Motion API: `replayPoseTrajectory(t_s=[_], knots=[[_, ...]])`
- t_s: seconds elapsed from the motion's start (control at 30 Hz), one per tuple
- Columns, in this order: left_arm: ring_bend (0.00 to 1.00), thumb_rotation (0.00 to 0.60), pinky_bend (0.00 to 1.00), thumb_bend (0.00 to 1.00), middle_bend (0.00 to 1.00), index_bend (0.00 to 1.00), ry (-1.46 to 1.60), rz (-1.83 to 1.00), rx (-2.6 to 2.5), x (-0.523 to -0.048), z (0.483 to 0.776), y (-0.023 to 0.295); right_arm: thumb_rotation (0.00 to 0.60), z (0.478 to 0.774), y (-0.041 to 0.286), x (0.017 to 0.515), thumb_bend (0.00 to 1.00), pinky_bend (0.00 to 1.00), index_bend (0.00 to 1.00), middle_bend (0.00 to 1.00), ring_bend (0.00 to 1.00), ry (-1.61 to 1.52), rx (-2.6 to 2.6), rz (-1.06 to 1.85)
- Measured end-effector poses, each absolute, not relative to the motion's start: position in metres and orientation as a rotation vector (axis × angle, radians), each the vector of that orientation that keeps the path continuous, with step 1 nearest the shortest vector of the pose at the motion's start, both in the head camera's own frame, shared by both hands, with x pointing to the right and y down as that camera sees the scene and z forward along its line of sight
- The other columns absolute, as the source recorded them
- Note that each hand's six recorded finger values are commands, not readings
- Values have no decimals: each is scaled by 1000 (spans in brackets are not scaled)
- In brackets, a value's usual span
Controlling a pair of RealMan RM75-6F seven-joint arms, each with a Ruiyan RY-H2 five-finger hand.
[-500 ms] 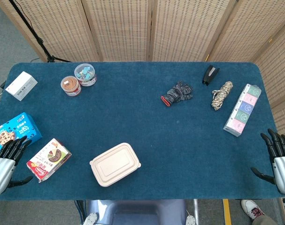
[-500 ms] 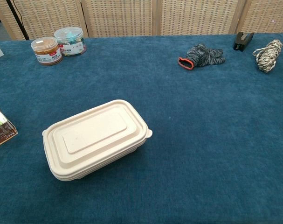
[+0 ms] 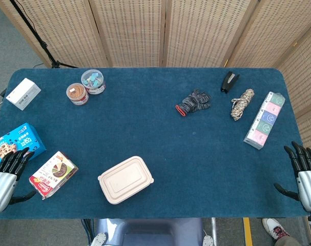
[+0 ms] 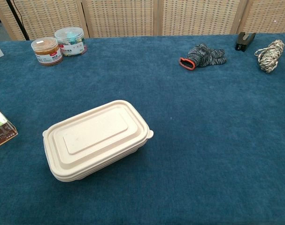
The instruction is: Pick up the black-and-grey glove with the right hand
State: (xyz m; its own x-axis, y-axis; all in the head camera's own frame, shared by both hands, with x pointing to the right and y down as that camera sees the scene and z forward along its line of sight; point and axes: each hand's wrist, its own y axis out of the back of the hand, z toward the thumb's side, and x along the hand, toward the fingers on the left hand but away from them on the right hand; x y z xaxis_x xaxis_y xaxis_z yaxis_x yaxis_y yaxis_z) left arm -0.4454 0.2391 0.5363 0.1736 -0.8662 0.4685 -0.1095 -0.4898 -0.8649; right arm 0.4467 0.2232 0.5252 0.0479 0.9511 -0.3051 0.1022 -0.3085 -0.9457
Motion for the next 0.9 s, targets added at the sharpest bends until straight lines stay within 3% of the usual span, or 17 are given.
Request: replayPoseTrajectory(t_s=[0.27, 0.9], knots=[[0, 600, 0, 0, 0, 0, 936, -1367, -1732, -441, 539, 234, 600, 558, 189, 437, 0, 0, 78, 0, 0, -993, -1598, 1371], [0, 600, 0, 0, 0, 0, 980, -1491, -1670, -451, 559, 214, 600, 684, 19, 392, 0, 14, 127, 0, 0, -845, -1755, 1426]])
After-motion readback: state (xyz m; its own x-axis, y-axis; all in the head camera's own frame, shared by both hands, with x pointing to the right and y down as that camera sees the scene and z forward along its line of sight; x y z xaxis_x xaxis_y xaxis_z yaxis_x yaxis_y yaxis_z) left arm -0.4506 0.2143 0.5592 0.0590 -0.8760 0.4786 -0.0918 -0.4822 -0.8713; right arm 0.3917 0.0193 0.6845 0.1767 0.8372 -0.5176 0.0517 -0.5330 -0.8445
